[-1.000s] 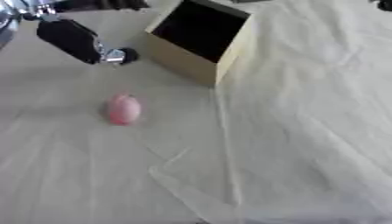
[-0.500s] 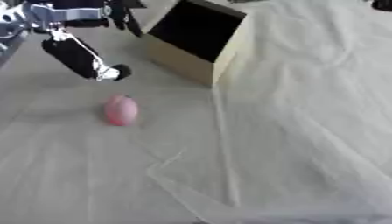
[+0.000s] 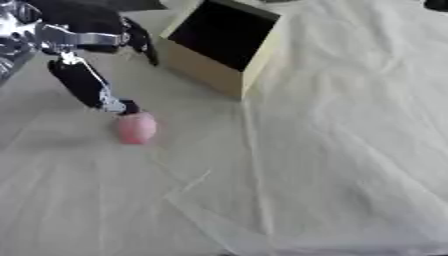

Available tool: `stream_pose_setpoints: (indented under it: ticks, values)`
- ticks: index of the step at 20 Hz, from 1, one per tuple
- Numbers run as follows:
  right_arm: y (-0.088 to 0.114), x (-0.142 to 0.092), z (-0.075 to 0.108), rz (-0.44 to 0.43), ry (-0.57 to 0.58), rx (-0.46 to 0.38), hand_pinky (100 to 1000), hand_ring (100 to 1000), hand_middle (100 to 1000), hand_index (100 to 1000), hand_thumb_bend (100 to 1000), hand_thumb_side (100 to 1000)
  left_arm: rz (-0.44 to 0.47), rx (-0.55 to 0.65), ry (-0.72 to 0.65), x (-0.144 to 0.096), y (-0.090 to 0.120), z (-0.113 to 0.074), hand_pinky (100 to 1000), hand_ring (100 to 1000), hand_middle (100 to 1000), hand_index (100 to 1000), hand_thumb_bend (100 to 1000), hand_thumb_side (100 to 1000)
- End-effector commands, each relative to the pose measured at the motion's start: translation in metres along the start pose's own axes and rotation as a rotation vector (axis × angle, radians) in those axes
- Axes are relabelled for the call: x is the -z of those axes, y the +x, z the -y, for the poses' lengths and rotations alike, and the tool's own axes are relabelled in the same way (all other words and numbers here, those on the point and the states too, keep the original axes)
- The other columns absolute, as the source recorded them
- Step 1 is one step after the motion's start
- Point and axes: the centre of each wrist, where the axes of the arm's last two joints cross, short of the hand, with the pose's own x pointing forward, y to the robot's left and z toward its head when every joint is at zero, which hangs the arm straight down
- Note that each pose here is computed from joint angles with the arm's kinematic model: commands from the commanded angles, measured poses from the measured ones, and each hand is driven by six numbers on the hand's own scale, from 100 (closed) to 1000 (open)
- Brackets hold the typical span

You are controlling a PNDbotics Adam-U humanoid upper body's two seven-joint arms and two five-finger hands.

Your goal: Pick up objects on the table and place them in the box.

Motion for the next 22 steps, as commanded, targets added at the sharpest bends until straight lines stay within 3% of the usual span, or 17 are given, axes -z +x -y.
stream_pose_setpoints:
  ticks: [1, 4, 6, 12, 13, 22]
  values:
    - [-0.001, 0.0, 0.009, -0.002, -0.019, -0.012, 877, 744, 567, 805, 100, 713, -0.054, 0.07, -0.022, -0.007, -0.008, -0.001, 857, 876, 810, 841, 509, 306]
    - [-0.001, 0.0, 0.008, -0.001, -0.019, -0.006, 877, 743, 566, 805, 100, 714, -0.071, 0.1, -0.056, -0.001, -0.013, 0.006, 857, 880, 824, 843, 526, 304]
    - [-0.001, 0.0, 0.007, -0.003, -0.019, -0.003, 877, 742, 565, 804, 100, 715, -0.077, 0.106, -0.069, 0.003, -0.017, 0.01, 858, 877, 826, 837, 487, 237]
    - [-0.001, -0.001, 0.007, -0.005, -0.02, 0.0, 877, 742, 565, 804, 100, 715, -0.089, 0.128, -0.064, 0.009, -0.021, 0.015, 858, 877, 826, 837, 487, 237]
    - [-0.001, -0.001, 0.007, -0.006, -0.021, 0.001, 876, 739, 562, 801, 100, 716, -0.087, 0.126, -0.067, 0.01, -0.021, 0.016, 836, 872, 824, 846, 426, 220]
    - [-0.003, -0.001, 0.005, -0.017, -0.031, 0.02, 876, 736, 557, 799, 100, 719, -0.008, -0.046, -0.107, 0.044, -0.025, 0.034, 822, 870, 826, 850, 435, 268]
